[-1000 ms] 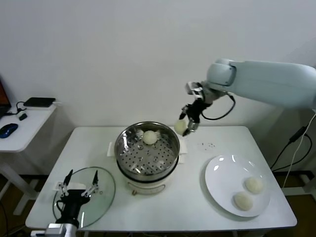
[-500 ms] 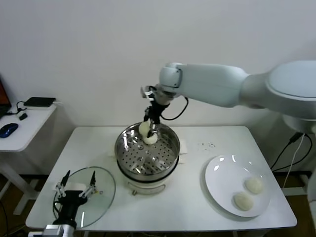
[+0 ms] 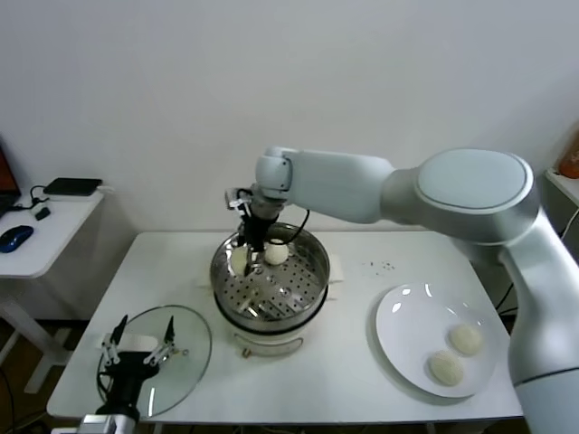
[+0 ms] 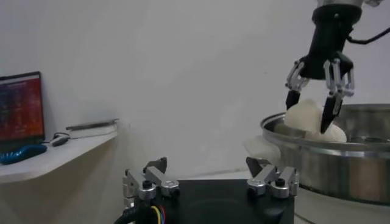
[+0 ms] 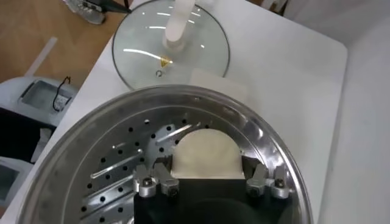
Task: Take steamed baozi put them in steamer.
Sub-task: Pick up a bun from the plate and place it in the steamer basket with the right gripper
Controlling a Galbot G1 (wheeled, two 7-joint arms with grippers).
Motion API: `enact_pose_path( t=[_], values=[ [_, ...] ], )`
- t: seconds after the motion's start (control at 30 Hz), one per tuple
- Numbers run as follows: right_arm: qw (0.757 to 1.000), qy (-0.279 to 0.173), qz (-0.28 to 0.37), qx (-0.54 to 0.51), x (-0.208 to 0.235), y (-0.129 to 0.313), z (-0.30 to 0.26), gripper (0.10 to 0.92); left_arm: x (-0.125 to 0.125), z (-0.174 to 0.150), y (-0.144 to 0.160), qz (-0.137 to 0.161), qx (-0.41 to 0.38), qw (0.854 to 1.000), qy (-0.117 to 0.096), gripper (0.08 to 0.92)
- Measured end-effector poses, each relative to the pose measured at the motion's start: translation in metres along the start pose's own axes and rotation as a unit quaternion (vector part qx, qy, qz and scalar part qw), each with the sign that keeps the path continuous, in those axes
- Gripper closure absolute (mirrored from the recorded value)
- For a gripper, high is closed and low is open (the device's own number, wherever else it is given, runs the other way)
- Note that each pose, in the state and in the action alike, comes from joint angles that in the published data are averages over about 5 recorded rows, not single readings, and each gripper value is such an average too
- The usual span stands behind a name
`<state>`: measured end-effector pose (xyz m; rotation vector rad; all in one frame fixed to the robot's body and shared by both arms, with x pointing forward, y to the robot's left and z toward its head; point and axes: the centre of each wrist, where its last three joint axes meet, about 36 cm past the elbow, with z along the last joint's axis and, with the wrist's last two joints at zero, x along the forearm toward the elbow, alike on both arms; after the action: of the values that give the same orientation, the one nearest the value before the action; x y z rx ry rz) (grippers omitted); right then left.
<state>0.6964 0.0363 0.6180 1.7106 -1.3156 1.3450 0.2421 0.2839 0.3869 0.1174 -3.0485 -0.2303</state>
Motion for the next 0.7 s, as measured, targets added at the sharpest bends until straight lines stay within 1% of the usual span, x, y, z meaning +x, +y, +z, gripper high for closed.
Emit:
enact_pose_path(
  t=[0.47, 0.7],
  values=[
    [1.0, -0.001, -0.012, 0.001, -0.03, 0.006, 0.0, 0.291, -0.002, -0.001, -0.002, -0.001, 0.004, 1.0, 0.0, 0.177],
    [1.0, -0.005, -0.009, -0.001, -0.034, 0.007, 0.004, 0.207, -0.006, -0.004, -0.001, -0.005, 0.007, 1.0, -0.002, 0.177]
  ],
)
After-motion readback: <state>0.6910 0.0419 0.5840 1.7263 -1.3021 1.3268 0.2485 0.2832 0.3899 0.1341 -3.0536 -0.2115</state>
